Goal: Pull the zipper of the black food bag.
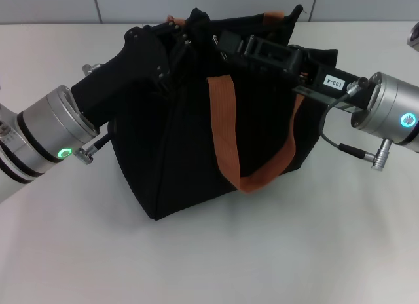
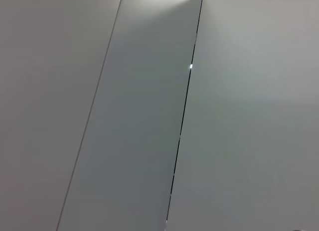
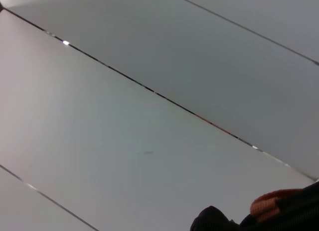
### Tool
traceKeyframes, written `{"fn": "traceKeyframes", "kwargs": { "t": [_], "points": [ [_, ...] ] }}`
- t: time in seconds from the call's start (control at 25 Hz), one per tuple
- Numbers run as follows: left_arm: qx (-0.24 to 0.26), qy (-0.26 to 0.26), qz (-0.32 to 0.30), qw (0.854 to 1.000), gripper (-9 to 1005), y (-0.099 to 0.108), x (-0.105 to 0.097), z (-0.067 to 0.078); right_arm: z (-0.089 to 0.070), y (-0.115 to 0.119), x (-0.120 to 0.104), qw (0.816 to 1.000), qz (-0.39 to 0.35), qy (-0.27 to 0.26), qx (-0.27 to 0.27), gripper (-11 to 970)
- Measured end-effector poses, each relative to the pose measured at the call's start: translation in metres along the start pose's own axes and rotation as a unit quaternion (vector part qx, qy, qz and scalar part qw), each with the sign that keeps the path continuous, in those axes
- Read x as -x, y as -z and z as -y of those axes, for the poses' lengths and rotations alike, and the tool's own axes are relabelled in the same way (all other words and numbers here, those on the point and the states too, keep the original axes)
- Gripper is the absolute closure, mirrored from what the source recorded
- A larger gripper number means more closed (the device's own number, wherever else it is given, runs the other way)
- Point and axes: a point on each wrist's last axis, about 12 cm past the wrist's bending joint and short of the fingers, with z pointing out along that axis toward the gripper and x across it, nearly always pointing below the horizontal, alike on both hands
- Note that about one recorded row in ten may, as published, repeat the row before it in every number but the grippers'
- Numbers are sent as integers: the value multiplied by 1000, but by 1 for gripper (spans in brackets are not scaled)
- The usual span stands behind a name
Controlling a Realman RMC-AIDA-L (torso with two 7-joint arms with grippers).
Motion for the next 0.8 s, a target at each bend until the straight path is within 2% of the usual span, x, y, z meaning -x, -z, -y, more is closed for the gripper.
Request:
{"fn": "traceKeyframes", "kwargs": {
  "t": [0.12,0.52,0.8],
  "points": [
    [0,0,0,1000,971,0,0,0,-1,-5,1,1000,-13,-11,4,459],
    [1,-1,1,1000,970,0,0,0,-2,-8,3,1000,-19,-14,5,450],
    [1,-1,2,1000,972,-1,1,-1,-1,-9,4,1000,-19,-12,2,527]
  ]
}}
